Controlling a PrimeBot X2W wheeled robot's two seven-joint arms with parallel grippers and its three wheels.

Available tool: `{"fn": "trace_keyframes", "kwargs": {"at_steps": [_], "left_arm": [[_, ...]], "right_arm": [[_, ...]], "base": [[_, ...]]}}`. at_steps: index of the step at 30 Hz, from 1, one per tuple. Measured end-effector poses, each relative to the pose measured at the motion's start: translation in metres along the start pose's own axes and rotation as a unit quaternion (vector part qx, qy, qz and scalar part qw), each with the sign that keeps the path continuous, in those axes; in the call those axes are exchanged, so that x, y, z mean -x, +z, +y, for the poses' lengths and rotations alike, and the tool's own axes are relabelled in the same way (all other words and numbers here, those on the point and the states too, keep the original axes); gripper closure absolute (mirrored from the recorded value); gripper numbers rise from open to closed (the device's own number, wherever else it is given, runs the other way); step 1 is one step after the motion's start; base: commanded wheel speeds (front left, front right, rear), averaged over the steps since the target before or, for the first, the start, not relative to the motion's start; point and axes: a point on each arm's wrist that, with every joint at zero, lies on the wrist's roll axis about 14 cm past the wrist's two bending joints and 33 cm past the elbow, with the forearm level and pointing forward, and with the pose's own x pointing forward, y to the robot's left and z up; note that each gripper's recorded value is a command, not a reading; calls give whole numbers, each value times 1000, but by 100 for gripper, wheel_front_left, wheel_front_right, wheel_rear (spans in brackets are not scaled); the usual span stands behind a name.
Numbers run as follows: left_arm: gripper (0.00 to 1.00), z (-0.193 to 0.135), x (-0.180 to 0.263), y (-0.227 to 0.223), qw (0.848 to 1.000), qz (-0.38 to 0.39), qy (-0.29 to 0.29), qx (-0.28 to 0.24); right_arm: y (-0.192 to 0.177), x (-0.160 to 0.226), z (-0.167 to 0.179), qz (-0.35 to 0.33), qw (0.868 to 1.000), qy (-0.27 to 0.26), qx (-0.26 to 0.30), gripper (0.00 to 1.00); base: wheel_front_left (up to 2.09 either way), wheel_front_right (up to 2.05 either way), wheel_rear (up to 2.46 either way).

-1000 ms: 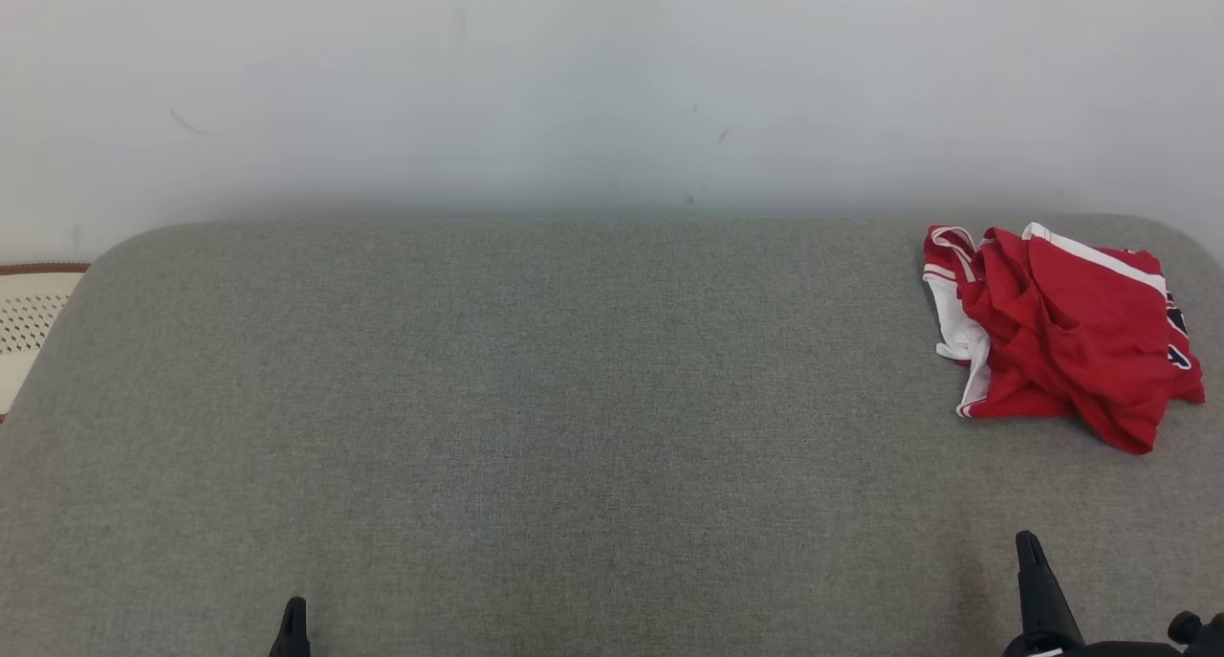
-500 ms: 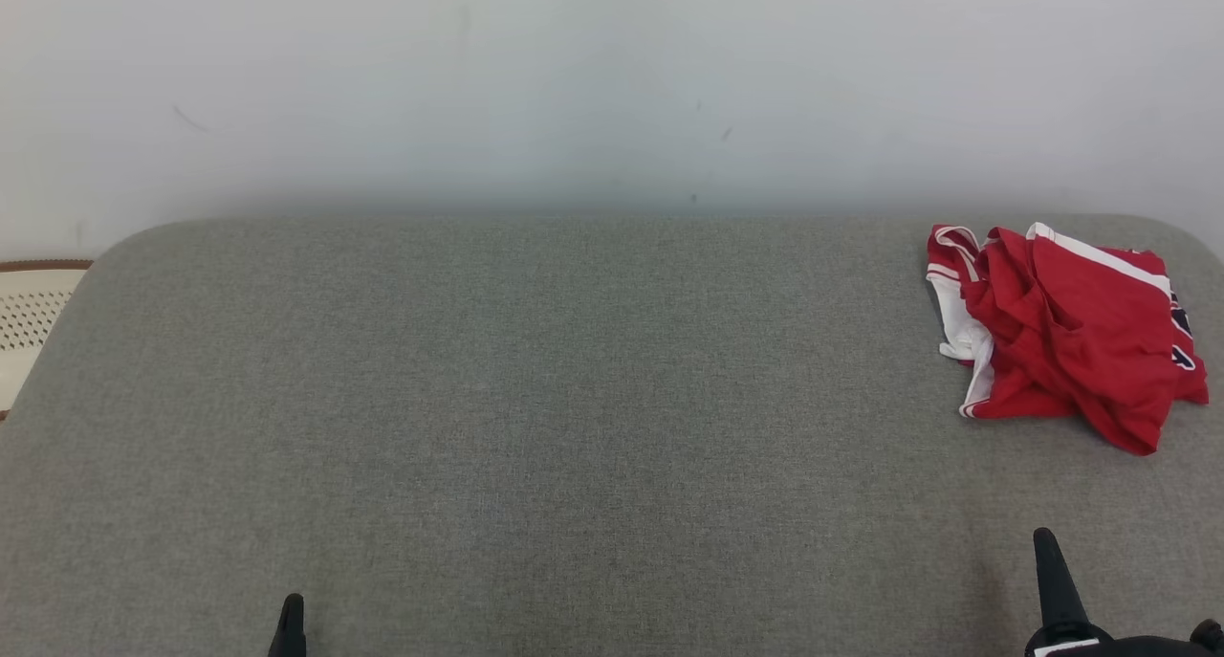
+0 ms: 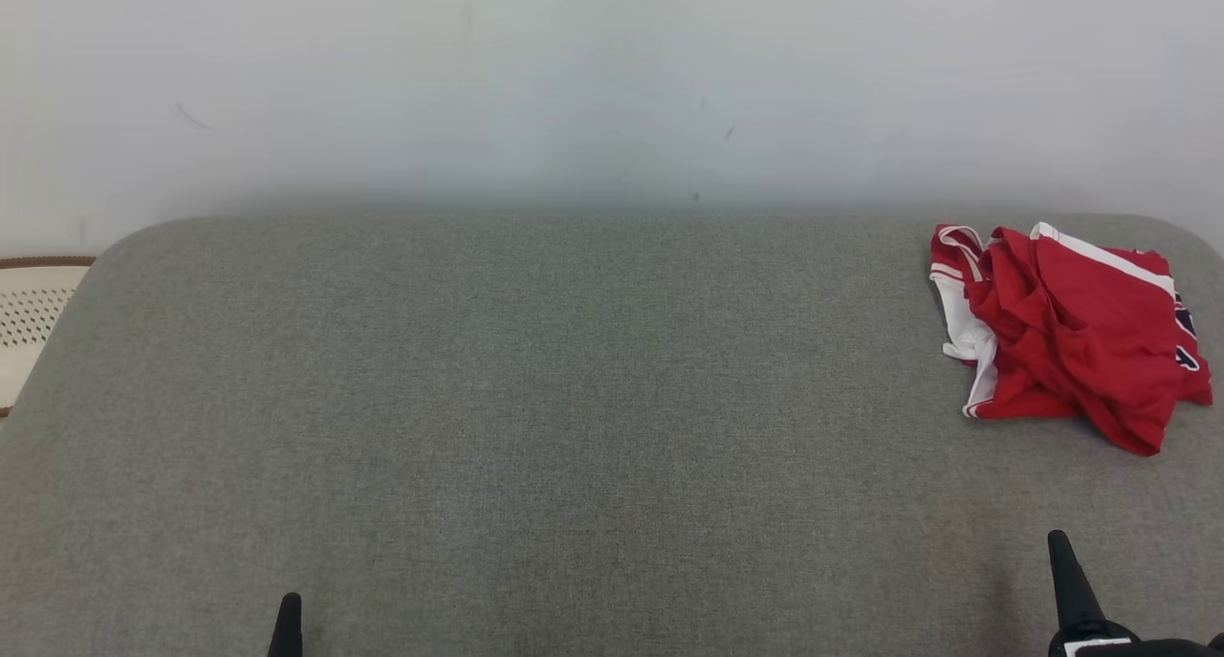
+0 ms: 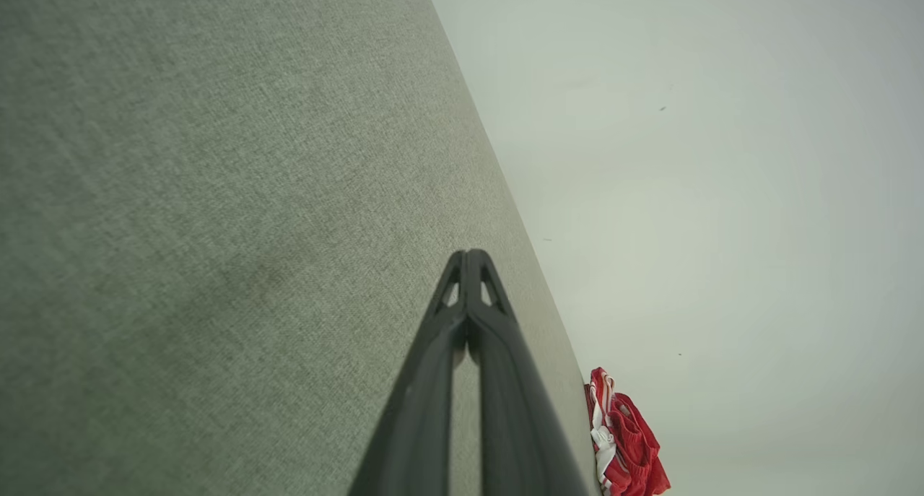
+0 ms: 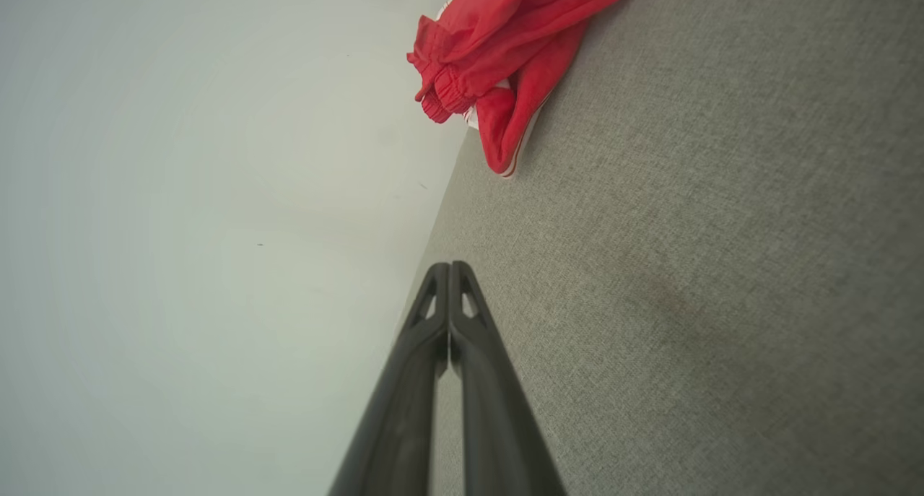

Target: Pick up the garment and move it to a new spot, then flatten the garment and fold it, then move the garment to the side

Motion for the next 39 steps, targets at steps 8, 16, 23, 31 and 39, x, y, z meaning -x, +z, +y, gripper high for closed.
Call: {"fn": "trace_keyframes", "kwargs": {"at_steps": [8,16,23,31,39], "left_arm": [[100,-1,-2,0,999,3,-5,40],[100,0,-3,1,997,4,-5,77],[100,0,-3,1,994,5,-6,106],[100,-3,-6,4,990,3,-15,138],[100,-1,-5,4,986,3,-15,167]], "right_arm": [[5,-3,1,-5,999,2,-38,100],[8,-4,-1,-8,997,0,-75,100],[10,-4,-4,-11,994,-2,-105,100],[14,-5,-6,-16,990,-3,-137,100],[16,-6,-6,-18,986,0,-167,100]], "base": [[0,0,0],[0,0,0],[0,0,0],[0,0,0],[0,0,0]]}}
